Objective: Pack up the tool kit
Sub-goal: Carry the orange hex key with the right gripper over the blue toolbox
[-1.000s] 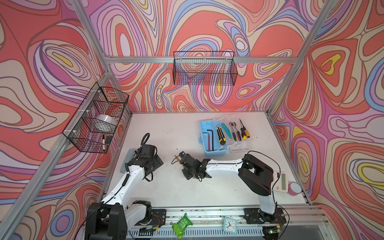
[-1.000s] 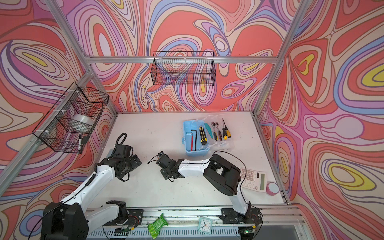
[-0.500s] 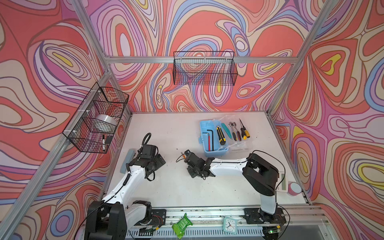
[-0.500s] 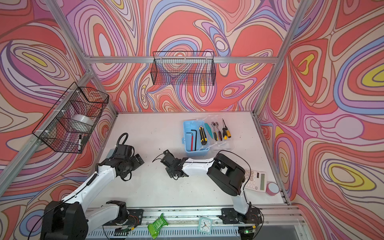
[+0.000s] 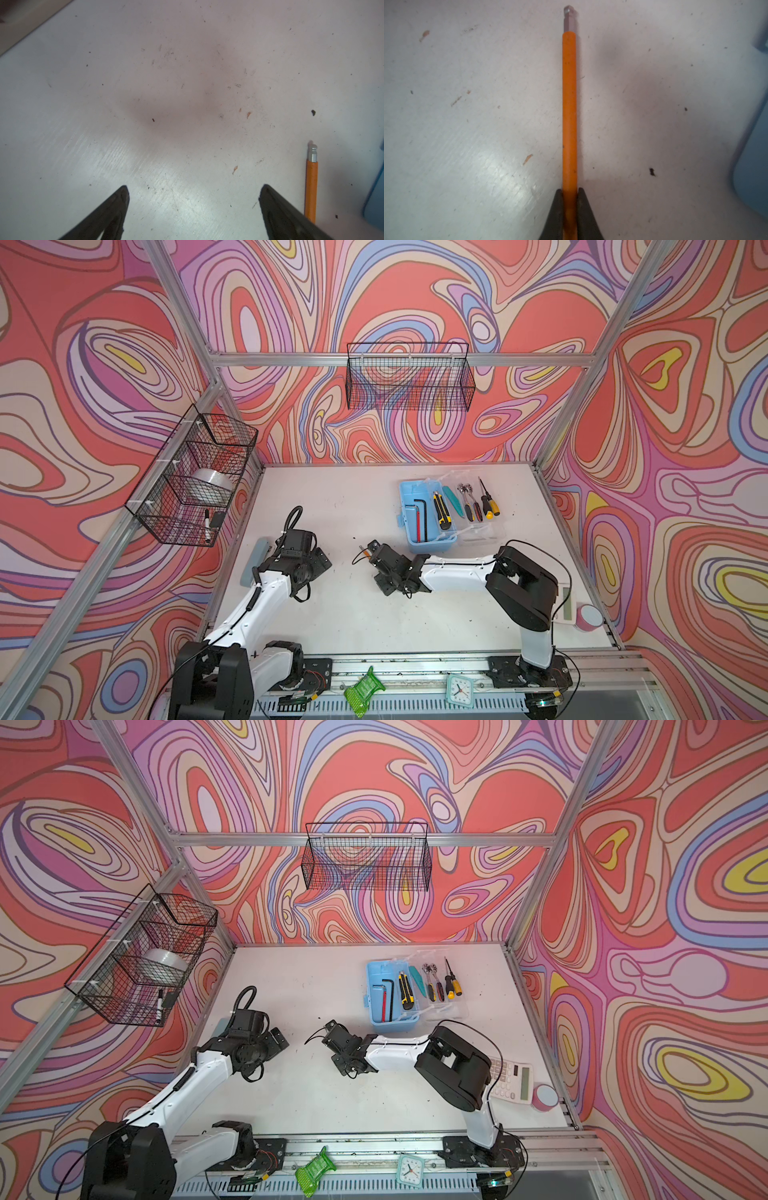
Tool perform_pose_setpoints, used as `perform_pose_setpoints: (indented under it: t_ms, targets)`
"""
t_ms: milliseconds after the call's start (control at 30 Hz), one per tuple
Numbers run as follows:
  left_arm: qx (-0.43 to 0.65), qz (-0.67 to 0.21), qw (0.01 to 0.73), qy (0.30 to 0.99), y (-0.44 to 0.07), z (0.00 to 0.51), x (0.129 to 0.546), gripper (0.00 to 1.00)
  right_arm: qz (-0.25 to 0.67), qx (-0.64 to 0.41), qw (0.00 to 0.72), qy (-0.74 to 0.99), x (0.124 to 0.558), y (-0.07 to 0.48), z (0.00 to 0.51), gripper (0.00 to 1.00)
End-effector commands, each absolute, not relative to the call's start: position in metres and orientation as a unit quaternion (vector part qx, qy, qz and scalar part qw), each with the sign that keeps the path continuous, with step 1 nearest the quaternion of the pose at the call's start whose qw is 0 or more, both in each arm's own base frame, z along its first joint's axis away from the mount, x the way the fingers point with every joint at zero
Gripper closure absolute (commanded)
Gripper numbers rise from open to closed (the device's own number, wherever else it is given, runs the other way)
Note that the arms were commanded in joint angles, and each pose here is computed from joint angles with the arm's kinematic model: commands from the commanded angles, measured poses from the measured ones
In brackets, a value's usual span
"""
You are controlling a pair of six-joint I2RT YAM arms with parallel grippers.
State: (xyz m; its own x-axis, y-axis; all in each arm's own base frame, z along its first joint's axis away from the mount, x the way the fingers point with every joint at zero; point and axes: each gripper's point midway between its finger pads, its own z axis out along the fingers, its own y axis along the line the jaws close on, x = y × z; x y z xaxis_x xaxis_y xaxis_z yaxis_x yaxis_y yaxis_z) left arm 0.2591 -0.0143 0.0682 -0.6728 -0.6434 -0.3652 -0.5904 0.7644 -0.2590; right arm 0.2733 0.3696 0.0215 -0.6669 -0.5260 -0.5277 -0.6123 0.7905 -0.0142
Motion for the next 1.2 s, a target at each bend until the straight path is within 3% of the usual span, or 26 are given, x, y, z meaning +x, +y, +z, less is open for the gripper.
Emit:
perform_pose_setpoints:
  t_ms: [0,200,633,800,1167]
  targets:
    - [-0.337,-0.052,0.224,0.913,-0.013,0.071,0.258,0.02,0.063,-0.311,0.226,0.921,0.27,0.349,0.007,0.98]
    - [-0.333,-0.051,0.23,0.913,-0.015,0.075,0.26,0.02,0.101,-0.277,0.242,0.924,0.283,0.353,0.029,1.0]
    - [-0.282,-0.036,0.242,0.928,-0.038,0.081,0.273,0.01,0.174,-0.233,0.331,0.898,0.316,0.37,0.131,1.0]
    - [-0.273,-0.037,0.238,0.932,-0.045,0.077,0.274,0.01,0.186,-0.199,0.367,0.89,0.334,0.349,0.17,1.0]
    - [-0.261,-0.041,0.239,0.934,-0.053,0.074,0.277,0.01,0.151,-0.117,0.413,0.89,0.385,0.289,0.197,1.0]
